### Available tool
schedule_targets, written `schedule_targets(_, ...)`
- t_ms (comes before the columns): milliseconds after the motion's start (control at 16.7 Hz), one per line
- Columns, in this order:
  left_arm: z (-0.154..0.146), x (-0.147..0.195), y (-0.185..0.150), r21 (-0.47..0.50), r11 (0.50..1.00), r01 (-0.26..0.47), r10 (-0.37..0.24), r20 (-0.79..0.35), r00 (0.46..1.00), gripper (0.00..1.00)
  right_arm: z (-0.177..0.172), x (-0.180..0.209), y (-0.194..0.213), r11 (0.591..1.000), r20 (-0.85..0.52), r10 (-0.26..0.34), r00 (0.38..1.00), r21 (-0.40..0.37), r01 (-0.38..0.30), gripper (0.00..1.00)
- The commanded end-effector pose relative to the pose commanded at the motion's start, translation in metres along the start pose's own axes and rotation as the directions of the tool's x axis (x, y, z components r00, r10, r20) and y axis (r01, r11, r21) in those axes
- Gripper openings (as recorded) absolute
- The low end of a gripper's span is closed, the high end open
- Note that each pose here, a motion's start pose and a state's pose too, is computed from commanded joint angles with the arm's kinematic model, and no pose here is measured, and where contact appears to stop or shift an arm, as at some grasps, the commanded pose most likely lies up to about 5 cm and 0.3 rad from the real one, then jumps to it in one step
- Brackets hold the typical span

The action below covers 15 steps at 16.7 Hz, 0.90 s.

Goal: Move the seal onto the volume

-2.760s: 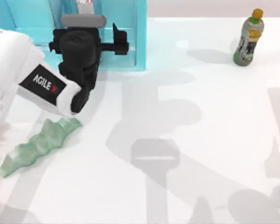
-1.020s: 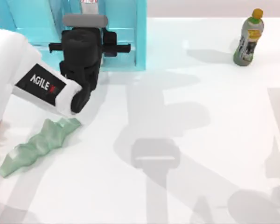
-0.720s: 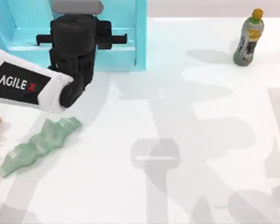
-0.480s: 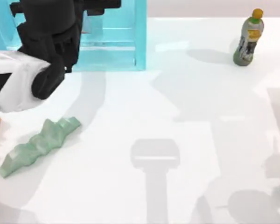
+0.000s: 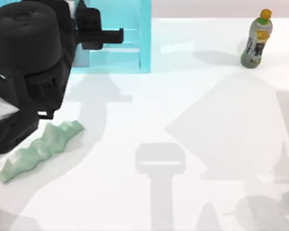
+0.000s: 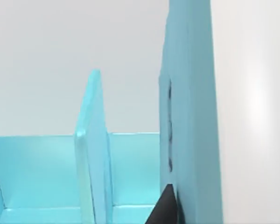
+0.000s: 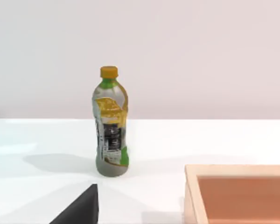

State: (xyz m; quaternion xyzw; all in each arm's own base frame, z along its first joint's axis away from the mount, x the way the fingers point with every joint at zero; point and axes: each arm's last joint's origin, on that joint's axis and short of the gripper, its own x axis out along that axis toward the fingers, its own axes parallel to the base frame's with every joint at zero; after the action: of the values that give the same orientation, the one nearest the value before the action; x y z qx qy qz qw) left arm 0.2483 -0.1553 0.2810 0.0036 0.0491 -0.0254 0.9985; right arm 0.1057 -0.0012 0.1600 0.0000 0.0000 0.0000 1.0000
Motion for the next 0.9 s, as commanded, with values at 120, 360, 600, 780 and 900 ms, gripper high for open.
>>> schedule_targets(120, -0.001, -0.001, 0.0, 0.002, 1.0, 0.002, -0.002, -0.003, 1.0, 0.0, 0.0, 0.0, 0.0, 1.0, 0.0, 0.0, 1.0, 0.0, 0.0, 1.0)
schedule_targets(360, -0.002, 0.001, 0.0, 0.013, 1.0, -0.001, 0.001, -0.007, 1.0, 0.0, 0.0, 0.0, 0.0, 1.0, 0.0, 0.0, 1.0, 0.0, 0.0, 1.0)
schedule_targets(600, 0.004, -0.002, -0.008, 0.139, 0.99, 0.019, -0.019, 0.003, 1.0, 0.0, 0.0, 0.0, 0.0, 1.0, 0.0, 0.0, 1.0, 0.0, 0.0, 1.0)
schedule_targets(780, 0.006, -0.003, -0.019, 0.342, 0.939, 0.037, -0.038, -0.004, 0.999, 0.0, 0.0, 0.0, 0.0, 1.0, 0.0, 0.0, 1.0, 0.0, 0.0, 1.0)
schedule_targets(900, 0.004, -0.003, -0.028, 0.513, 0.857, 0.053, -0.048, -0.022, 0.999, 0.0, 0.0, 0.0, 0.0, 1.0, 0.0, 0.0, 1.0, 0.0, 0.0, 1.0)
